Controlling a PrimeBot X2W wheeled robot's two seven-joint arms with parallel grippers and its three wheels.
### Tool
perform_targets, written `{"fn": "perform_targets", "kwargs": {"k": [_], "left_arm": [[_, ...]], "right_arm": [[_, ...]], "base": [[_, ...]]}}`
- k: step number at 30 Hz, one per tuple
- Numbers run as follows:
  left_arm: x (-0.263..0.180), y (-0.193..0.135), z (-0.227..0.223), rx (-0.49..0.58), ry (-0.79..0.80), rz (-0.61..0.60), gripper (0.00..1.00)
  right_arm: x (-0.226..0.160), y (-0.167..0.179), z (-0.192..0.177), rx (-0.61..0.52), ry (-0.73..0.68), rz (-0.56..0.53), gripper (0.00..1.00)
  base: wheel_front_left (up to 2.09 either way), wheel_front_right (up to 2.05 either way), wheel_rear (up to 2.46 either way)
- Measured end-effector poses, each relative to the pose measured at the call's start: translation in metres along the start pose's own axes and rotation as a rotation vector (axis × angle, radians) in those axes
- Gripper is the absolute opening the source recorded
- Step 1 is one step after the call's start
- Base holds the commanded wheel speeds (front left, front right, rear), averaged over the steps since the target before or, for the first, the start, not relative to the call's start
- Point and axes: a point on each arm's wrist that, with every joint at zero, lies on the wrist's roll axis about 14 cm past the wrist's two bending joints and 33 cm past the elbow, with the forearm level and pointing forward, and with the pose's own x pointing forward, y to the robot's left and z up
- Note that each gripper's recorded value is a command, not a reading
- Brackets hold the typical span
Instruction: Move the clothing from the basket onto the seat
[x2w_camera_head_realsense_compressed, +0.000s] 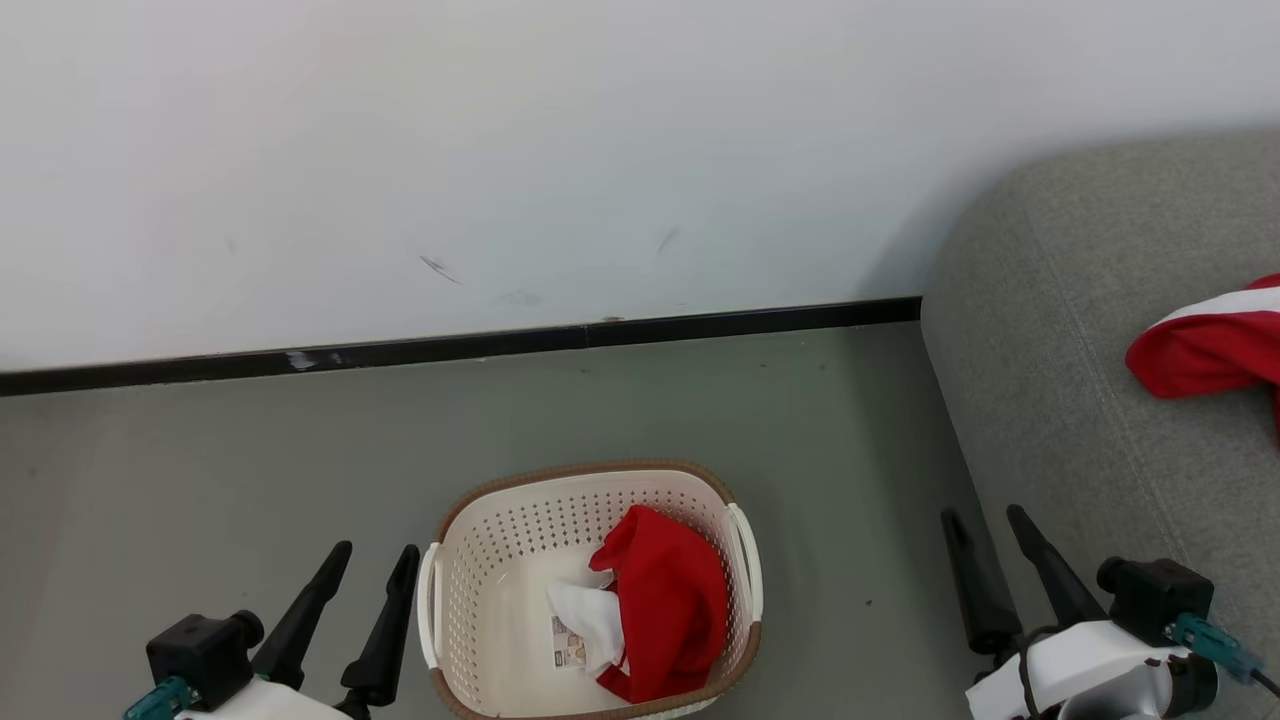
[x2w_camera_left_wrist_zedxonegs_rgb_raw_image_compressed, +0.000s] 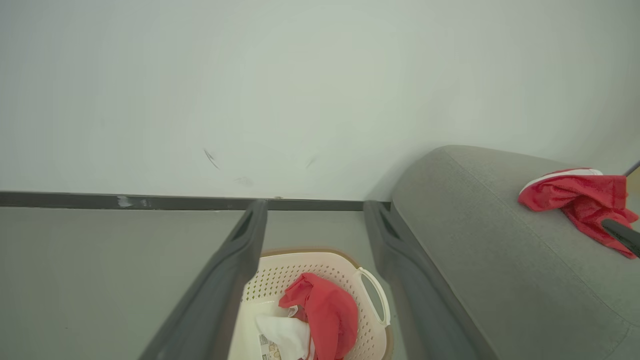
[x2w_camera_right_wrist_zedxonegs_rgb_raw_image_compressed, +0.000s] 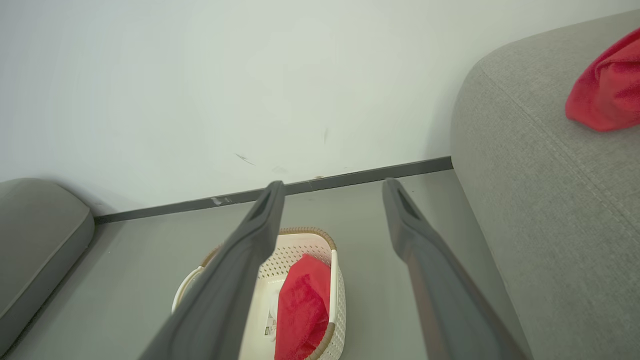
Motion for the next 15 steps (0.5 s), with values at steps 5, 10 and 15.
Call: {"fn": "perform_targets", "kwargs": {"k": [5,10,15], "left_arm": [[0.007,-0.007,-0.014,0.002,0.054,-0.038,1.0],[0.021,-0.02,-0.026,0.006,0.11,-0.099,1.0],[0.034,-0.029,-0.035,0.006,0.141,-0.139,1.0]], "right_arm": [[-0.003,-0.007,-0.006,0.003,0.017,-0.024,1.0],[-0.001,-0.015,-0.006,0.002,0.015,-0.045,1.0],[0.0,-0.02,-0.011,0.003,0.029,-0.06,1.0]], "base": [[0.0,0.0,0.0],[0.0,0.0,0.0],[0.0,0.0,0.0]]}}
